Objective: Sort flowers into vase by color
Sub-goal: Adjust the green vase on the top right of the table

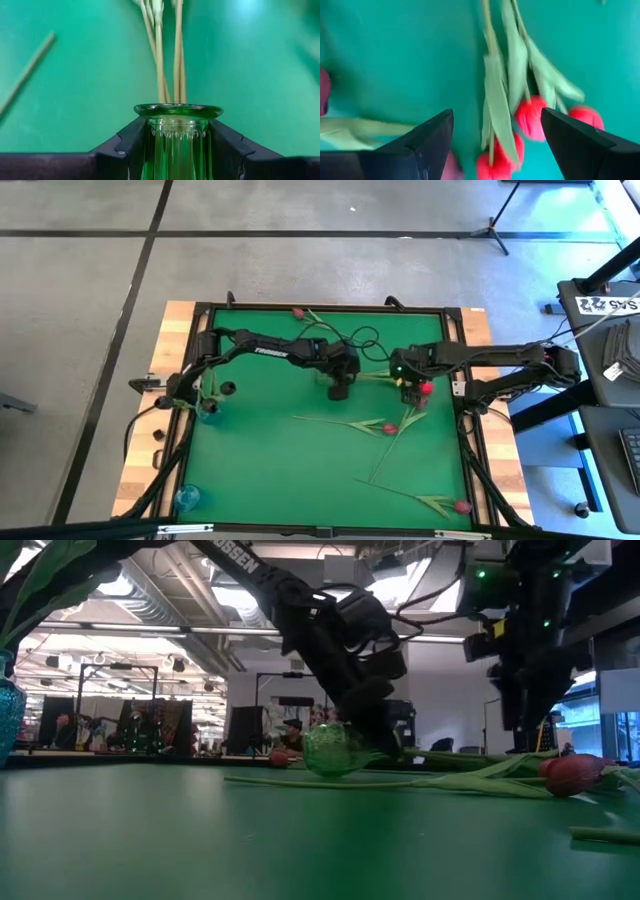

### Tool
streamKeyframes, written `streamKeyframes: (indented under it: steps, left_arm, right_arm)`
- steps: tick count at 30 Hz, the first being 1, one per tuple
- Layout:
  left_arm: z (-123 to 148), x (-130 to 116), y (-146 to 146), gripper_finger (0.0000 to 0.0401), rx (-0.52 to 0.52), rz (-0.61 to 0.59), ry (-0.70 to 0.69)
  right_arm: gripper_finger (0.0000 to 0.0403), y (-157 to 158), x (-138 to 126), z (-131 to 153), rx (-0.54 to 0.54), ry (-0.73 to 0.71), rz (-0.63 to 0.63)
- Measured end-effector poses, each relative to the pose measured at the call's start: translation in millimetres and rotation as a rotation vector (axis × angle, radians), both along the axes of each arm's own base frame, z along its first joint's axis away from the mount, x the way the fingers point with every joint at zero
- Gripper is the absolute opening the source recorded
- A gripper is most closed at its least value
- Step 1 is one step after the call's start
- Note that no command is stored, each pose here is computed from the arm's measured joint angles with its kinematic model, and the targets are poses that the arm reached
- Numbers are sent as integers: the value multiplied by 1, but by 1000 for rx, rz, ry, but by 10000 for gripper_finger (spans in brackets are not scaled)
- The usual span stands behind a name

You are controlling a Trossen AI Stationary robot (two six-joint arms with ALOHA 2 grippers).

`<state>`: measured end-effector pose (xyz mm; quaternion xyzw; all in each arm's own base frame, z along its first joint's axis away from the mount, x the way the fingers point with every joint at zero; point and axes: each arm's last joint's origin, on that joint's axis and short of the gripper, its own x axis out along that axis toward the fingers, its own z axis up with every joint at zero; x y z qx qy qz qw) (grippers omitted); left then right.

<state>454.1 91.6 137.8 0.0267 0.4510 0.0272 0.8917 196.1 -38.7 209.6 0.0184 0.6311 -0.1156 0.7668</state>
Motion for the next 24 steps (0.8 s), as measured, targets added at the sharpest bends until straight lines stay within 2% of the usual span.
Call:
streamKeyframes:
  steps: [4, 9, 14, 17, 24]
  left_arm:
    - [2, 5, 1, 158, -9, 15, -66]
    - [5, 11, -1, 158, -35, 30, -140]
    - [6, 14, -10, 158, -51, 5, -160]
    - [6, 15, -16, 158, -56, -7, -163]
    - [9, 20, -18, 158, -99, 46, -236]
  right_arm:
    - [298, -3, 13, -14, -15, 26, 91]
    - [298, -17, 20, -35, -4, 137, 66]
    - [290, -33, 23, -45, -86, 184, 86]
    - [257, -40, 25, -46, -105, 166, 93]
    - [145, -41, 31, -35, -82, 140, 114]
